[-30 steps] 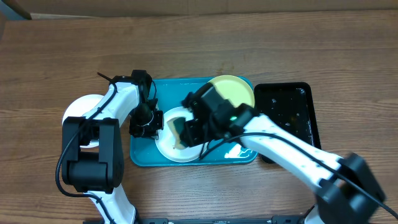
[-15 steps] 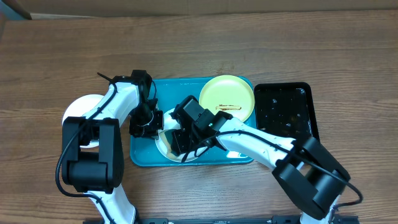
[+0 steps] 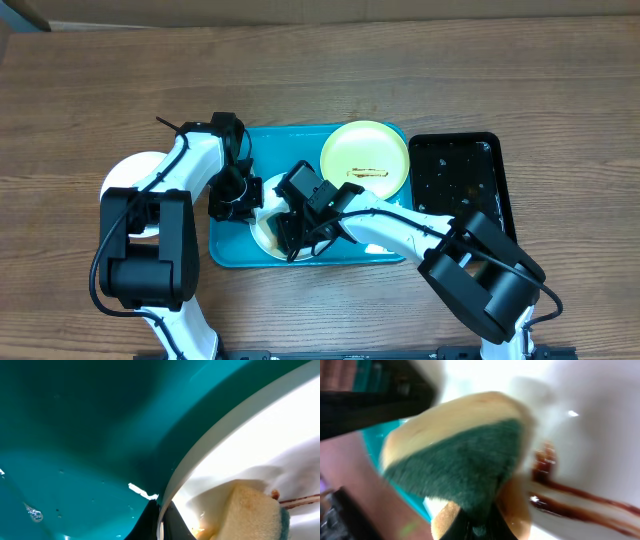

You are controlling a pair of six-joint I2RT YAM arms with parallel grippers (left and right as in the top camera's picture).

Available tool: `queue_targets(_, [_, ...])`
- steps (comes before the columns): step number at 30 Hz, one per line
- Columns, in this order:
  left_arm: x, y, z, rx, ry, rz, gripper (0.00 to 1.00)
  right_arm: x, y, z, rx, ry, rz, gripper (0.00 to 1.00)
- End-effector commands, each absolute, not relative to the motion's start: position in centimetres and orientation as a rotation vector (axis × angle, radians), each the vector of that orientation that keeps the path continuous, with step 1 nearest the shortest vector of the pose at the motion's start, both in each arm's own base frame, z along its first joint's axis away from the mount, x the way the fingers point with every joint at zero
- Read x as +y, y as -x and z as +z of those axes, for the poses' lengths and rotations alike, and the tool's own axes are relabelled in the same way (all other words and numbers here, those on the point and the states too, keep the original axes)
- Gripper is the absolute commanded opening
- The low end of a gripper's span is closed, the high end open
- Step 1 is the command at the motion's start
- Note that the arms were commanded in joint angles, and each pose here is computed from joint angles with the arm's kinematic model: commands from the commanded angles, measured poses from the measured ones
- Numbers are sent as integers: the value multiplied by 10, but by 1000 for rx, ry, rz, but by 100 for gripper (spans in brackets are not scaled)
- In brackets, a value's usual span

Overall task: Clean dirty plates on tray and stack at the side
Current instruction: 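Scrub the white plate with the sponge in the right gripper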

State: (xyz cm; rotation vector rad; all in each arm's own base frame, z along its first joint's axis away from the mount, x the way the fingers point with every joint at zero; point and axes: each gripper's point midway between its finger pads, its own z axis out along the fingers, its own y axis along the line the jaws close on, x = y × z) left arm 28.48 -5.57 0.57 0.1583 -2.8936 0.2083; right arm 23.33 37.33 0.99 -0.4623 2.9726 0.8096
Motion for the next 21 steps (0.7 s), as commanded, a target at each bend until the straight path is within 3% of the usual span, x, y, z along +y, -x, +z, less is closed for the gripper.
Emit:
queue_targets(1, [-59,-279,-3,-2871,-184,211,4,330,-259,-15,3005,191,466,4])
queue_targets(13, [-57,-277,-3,-2864,-183,192,4,257,-282,-23,3100,-85,247,4])
queue_targets(21, [-54,-275,-3,-2860,-181,163,4,245,-294,-15,3105,-153,234,4])
